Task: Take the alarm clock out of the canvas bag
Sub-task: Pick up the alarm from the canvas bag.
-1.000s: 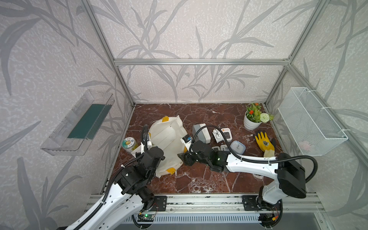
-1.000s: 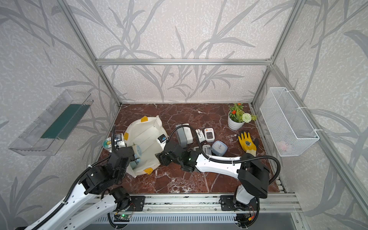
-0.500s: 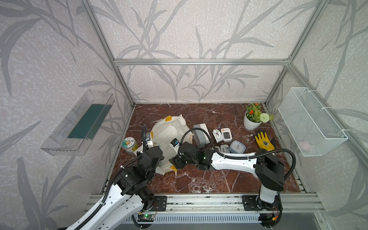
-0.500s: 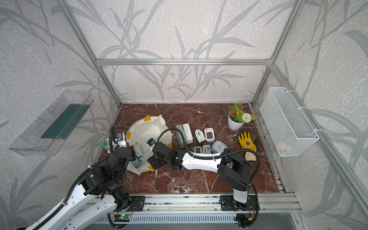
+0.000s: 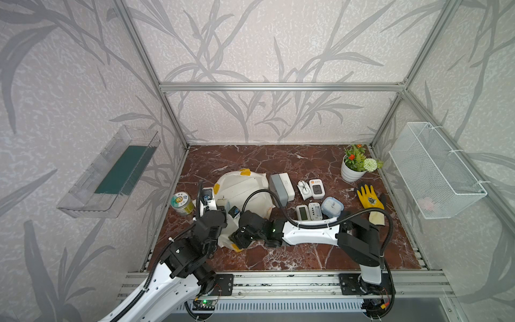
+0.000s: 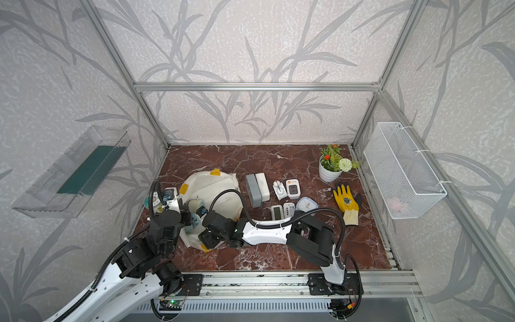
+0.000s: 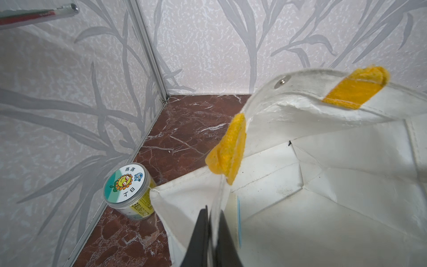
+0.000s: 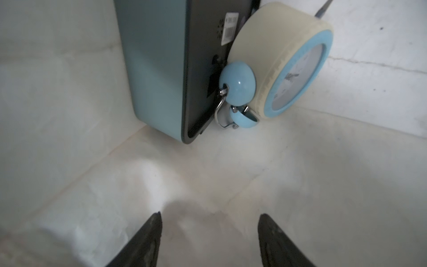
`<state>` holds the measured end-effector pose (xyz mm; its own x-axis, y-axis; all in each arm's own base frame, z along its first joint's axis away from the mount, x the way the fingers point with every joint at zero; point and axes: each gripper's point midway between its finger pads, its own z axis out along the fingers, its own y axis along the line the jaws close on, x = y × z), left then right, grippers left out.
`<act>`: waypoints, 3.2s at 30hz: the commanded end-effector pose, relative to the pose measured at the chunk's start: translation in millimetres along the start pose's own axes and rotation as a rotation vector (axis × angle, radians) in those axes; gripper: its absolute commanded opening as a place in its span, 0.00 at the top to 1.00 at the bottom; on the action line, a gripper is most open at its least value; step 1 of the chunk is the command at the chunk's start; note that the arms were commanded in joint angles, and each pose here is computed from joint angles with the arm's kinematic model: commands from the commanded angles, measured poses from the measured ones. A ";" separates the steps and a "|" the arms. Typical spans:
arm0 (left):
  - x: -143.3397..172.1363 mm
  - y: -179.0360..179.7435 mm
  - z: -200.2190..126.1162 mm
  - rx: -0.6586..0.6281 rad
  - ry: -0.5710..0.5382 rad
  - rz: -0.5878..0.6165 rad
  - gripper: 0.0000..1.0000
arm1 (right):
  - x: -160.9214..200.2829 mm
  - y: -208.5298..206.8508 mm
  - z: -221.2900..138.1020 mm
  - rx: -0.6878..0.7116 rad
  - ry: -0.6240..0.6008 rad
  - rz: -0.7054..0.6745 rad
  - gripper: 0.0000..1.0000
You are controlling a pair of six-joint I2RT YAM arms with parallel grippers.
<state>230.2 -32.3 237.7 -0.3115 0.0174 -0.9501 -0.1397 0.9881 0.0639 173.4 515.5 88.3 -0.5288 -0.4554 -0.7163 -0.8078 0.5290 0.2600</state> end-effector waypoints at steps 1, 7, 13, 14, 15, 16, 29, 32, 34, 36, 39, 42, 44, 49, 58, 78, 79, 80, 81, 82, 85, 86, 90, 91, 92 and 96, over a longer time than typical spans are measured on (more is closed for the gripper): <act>-9.6 -9.6 -3.3 0.074 -0.052 -0.033 1.00 | 0.2 -7.6 11.0 0.057 -0.015 -0.011 0.32; 6.0 -7.5 -6.5 0.094 -0.006 -0.020 1.00 | -5.9 -20.9 16.6 0.115 -0.065 -0.014 0.28; 10.8 -15.2 -5.0 0.126 0.015 0.001 1.00 | -17.5 -35.5 16.6 0.164 -0.097 -0.009 0.23; 11.7 -16.2 -4.7 0.130 0.019 0.003 1.00 | -19.6 -38.3 16.7 0.166 -0.101 -0.004 0.23; 12.7 -17.5 -4.3 0.135 0.022 0.006 1.00 | -22.7 -41.4 16.3 0.169 -0.107 0.001 0.22; 13.9 -18.0 -3.9 0.137 0.024 0.006 1.00 | -26.5 -44.8 15.6 0.174 -0.115 0.007 0.22; 19.5 -18.4 -3.8 0.144 0.033 0.002 1.00 | -53.0 -49.9 12.0 0.075 -0.167 0.088 0.17; 19.2 -18.1 -4.5 0.146 0.034 0.000 1.00 | -51.9 -50.3 15.7 0.072 -0.160 0.088 0.17; 19.2 -17.0 -5.5 0.145 0.036 -0.001 1.00 | -55.8 -46.9 12.8 0.055 -0.167 0.079 0.18; 19.1 -16.3 -5.9 0.144 0.035 -0.003 1.00 | -58.6 -42.9 9.0 0.034 -0.179 0.073 0.18; 18.9 -15.6 -5.9 0.141 0.033 -0.013 1.00 | -63.5 -33.6 1.2 -0.010 -0.195 0.074 0.18; 19.3 -15.5 -6.0 0.141 0.033 -0.015 1.00 | -66.8 -25.0 -4.6 -0.058 -0.215 0.093 0.18; 19.5 -15.7 -5.9 0.141 0.035 -0.015 1.00 | -68.2 -19.1 -6.6 -0.077 -0.224 0.099 0.18; 19.5 -14.7 -6.1 0.137 0.037 -0.016 1.00 | -68.5 -7.1 -6.8 -0.100 -0.233 0.080 0.18; 19.2 -15.0 -5.7 0.136 0.036 -0.029 1.00 | -70.1 4.3 -15.0 -0.140 -0.264 0.069 0.18; 14.2 -18.7 -7.2 0.162 0.019 -0.078 1.00 | -77.8 23.3 16.7 -0.200 -0.211 0.092 0.13; 13.7 -18.9 -7.4 0.163 0.017 -0.083 1.00 | -75.6 21.7 20.5 -0.191 -0.199 0.096 0.13; 13.9 -19.0 -7.6 0.165 0.018 -0.086 1.00 | -74.4 19.9 23.5 -0.181 -0.189 0.101 0.13; 13.2 -18.8 -7.8 0.165 0.015 -0.091 1.00 | -74.1 18.9 26.0 -0.175 -0.184 0.102 0.13; 13.5 -18.7 -8.0 0.166 0.015 -0.094 1.00 | -73.4 17.9 28.9 -0.168 -0.179 0.105 0.13; 13.1 -18.2 -8.7 0.168 0.010 -0.104 1.00 | -74.6 18.0 35.1 -0.163 -0.170 0.107 0.13; 13.1 -17.7 -8.8 0.167 0.010 -0.103 1.00 | -74.6 18.7 37.2 -0.160 -0.166 0.109 0.13; 15.0 -15.2 -10.1 0.162 0.016 -0.101 1.00 | -74.5 17.4 44.5 -0.149 -0.158 0.119 0.13; 15.8 -14.3 -10.2 0.159 0.018 -0.101 1.00 | -73.5 16.1 46.7 -0.141 -0.151 0.121 0.13; 16.1 -13.3 -10.5 0.156 0.017 -0.101 1.00 | -71.8 14.4 48.7 -0.131 -0.142 0.122 0.13; 15.9 -11.5 -11.0 0.151 0.011 -0.102 1.00 | -70.8 8.6 53.0 -0.090 -0.123 0.125 0.13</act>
<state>217.4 -40.5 226.1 -0.3157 -0.0504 -0.9475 -0.0457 0.9982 -0.0379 215.5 587.3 118.7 -0.5873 -0.2789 -0.7598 -0.7721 0.4746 0.4226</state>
